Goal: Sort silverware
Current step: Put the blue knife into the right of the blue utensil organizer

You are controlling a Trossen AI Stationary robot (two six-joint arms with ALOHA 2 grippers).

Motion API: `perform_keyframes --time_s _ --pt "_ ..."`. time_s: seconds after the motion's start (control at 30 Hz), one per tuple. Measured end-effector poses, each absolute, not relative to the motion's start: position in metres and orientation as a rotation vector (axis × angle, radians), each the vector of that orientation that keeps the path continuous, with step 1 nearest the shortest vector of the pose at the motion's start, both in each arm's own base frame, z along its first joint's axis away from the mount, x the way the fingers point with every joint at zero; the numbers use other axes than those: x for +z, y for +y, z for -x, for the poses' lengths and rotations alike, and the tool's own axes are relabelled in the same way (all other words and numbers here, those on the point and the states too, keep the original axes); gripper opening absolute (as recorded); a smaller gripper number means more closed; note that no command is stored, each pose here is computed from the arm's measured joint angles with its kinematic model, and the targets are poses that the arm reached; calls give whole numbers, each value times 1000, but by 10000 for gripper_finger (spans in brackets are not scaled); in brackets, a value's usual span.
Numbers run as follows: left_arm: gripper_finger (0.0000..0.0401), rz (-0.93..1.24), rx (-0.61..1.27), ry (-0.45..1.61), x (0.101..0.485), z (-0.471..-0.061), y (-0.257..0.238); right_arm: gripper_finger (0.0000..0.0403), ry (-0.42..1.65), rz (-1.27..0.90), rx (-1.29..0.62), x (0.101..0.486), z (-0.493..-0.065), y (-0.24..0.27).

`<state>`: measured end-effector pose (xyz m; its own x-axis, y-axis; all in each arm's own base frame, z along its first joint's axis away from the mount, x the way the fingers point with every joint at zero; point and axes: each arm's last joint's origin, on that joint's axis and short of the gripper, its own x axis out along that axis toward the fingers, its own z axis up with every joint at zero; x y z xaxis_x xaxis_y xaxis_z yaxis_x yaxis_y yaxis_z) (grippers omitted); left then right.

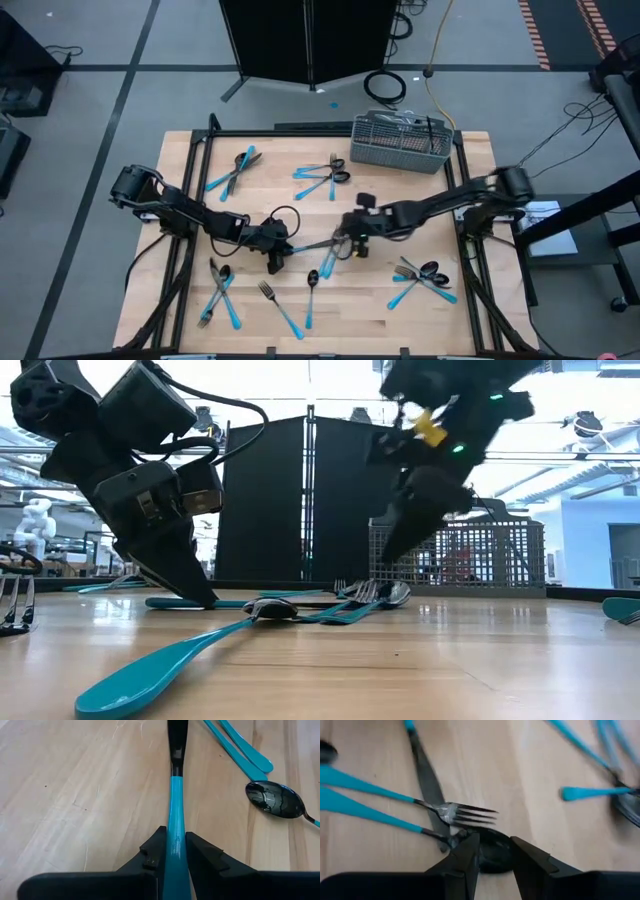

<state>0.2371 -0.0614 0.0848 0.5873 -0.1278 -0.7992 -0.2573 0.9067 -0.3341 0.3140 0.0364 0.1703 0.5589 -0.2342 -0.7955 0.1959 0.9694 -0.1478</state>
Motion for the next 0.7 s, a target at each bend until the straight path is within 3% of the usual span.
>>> perform_keyframes --time_s 0.13,0.27,0.7 --pt "68 448 76 950 85 -237 -61 102 734 -53 -248 175 -294 36" --pt "68 467 70 946 85 -239 -58 102 537 -93 -185 182 -302 39" --pt "68 528 57 957 86 -240 -53 102 649 -21 -223 139 -365 32"
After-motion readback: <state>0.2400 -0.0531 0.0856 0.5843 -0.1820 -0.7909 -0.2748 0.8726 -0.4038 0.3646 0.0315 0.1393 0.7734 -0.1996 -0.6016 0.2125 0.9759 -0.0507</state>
